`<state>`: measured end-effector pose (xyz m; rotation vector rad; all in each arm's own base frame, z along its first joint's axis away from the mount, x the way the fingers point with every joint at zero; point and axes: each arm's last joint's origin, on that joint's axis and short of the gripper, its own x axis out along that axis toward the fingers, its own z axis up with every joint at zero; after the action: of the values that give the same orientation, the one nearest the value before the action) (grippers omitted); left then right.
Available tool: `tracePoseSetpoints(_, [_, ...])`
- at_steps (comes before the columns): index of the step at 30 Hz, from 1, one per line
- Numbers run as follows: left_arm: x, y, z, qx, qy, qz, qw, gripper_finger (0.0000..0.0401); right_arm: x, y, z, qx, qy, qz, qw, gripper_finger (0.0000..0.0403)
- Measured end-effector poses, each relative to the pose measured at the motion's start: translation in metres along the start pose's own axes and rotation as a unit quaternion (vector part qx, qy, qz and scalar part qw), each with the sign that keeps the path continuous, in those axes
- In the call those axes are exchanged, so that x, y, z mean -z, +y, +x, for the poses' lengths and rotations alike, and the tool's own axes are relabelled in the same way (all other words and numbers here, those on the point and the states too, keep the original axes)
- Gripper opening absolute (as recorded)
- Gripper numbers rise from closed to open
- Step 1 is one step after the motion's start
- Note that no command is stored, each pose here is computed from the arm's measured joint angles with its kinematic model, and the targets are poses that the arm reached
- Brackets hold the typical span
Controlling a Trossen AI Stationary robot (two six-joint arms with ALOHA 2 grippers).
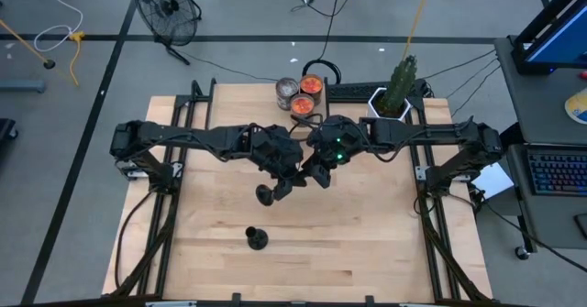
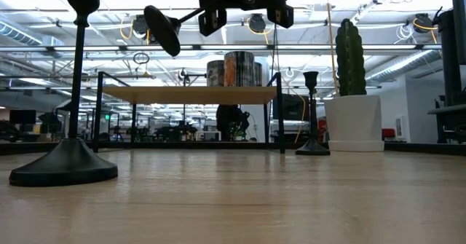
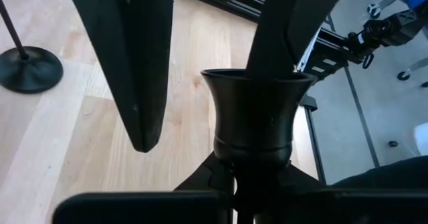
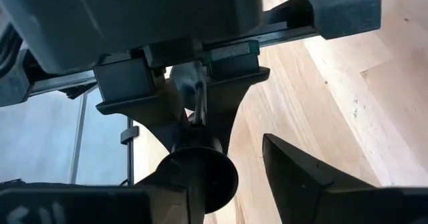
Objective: Pick & Place candle stick holders
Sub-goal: Put the bottom right black candle holder on the shelf
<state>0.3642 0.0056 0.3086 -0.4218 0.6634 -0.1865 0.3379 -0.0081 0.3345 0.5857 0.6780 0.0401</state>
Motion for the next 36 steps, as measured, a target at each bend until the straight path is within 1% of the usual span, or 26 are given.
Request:
tracePoseSetpoints(3, [0.0,0.0,0.0,-0.001,0.001,-0.001,1.0,0.0019,0.0,0.0,0.0,-0.002,0.0,0.001,1.0,0.0135])
tracePoseSetpoints(8, [0.0,0.0,0.0,-0.002,0.0,-0.001,1.0,0.0019,0.0,0.0,0.001,-0.002,0.001,0.002,1.0,0.0148])
tracePoseSetpoints(17, [0.001,-0.001,0.0,-0.005,0.0,0.003,1.0,0.0019,0.001,0.0,0.001,-0.01,0.009,0.012,1.0,0.0205])
tracePoseSetpoints(21, [0.001,-0.001,0.0,-0.011,0.005,0.008,1.0,0.0019,0.002,0.0,0.001,-0.006,0.013,0.014,1.0,0.022])
tracePoseSetpoints(27, [0.002,-0.001,-0.001,-0.016,0.013,0.012,1.0,0.0019,0.001,0.001,-0.002,-0.009,0.005,0.016,1.0,0.0217])
tracePoseSetpoints(36, [0.003,0.0,-0.001,-0.021,0.018,0.016,0.999,0.0019,0.003,0.004,-0.015,-0.01,0.011,0.025,1.0,0.0211])
